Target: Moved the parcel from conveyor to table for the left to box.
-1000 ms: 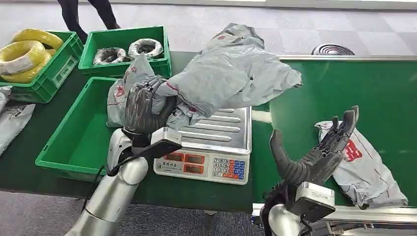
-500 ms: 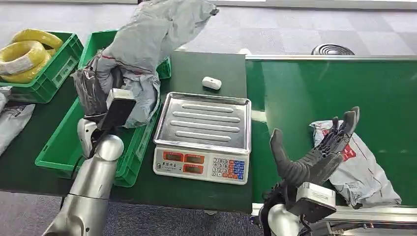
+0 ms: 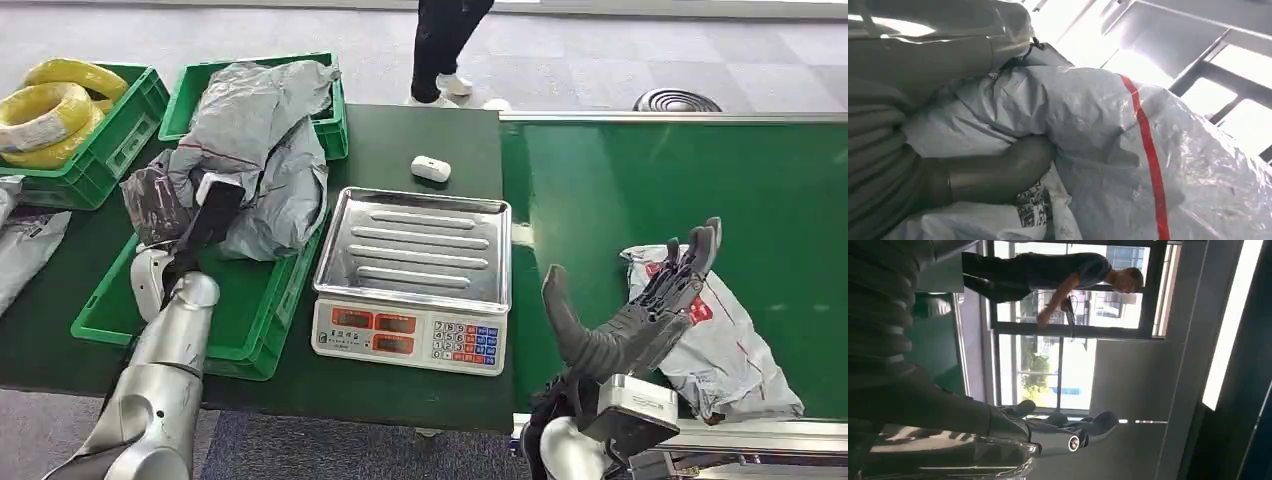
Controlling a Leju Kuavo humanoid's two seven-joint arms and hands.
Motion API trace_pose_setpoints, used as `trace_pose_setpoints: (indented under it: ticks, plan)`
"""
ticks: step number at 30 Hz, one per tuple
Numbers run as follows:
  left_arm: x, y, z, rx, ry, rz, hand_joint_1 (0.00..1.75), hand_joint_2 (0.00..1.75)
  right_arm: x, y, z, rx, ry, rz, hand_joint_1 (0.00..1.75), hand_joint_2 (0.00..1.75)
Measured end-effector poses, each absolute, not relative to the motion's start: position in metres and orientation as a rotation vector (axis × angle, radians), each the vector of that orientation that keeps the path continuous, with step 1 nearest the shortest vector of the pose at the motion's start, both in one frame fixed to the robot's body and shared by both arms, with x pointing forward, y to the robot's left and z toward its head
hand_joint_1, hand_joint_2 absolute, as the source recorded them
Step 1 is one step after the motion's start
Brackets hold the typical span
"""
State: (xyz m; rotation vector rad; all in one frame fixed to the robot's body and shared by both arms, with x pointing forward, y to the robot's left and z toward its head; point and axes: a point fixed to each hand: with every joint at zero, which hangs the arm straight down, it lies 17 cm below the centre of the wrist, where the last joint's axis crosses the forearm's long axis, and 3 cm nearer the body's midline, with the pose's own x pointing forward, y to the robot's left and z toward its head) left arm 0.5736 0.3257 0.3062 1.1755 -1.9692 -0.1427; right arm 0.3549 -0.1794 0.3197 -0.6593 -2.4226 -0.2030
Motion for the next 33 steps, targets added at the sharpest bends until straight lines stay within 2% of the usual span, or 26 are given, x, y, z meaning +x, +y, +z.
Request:
trace_pose_setpoints:
  ticks: [3,4,5,6,15,21,27,33]
  plan:
    - [0.574,0.334,0.292,1.167,-1.934,-0.131,1.54,1.75,0.355,-0.179,0.319,-0.657,-2.422,-0.202,0.0,1.75]
    - [0.574,0.335,0.289,1.167,-1.926,-0.131,1.29,1.75,0.355,-0.179,0.319,-0.656,-2.422,-0.203,0.0,1.75]
    - [0.575,0.336,0.287,1.17,-1.917,-0.136,0.19,1.75,0.355,-0.179,0.319,-0.656,-2.421,-0.204,0.0,1.75]
    - [0.575,0.337,0.284,1.173,-1.908,-0.142,0.0,1.75,0.355,-0.179,0.319,-0.655,-2.421,-0.204,0.0,1.75]
    - [0.567,0.343,0.271,1.151,-1.935,-0.097,0.0,1.75,0.356,-0.178,0.315,-0.648,-2.411,-0.202,0.0,1.75]
    - [0.549,0.333,0.271,0.956,-2.025,0.167,0.0,1.75,0.361,-0.178,0.31,-0.629,-2.394,-0.211,0.0,1.75]
    - [0.514,0.28,0.301,0.706,-2.213,0.233,0.0,1.75,0.37,-0.179,0.305,-0.58,-2.369,-0.228,0.0,1.75]
    - [0.448,0.223,0.346,0.367,-2.45,0.272,0.0,1.75,0.374,-0.179,0.3,-0.573,-2.363,-0.211,0.0,1.75]
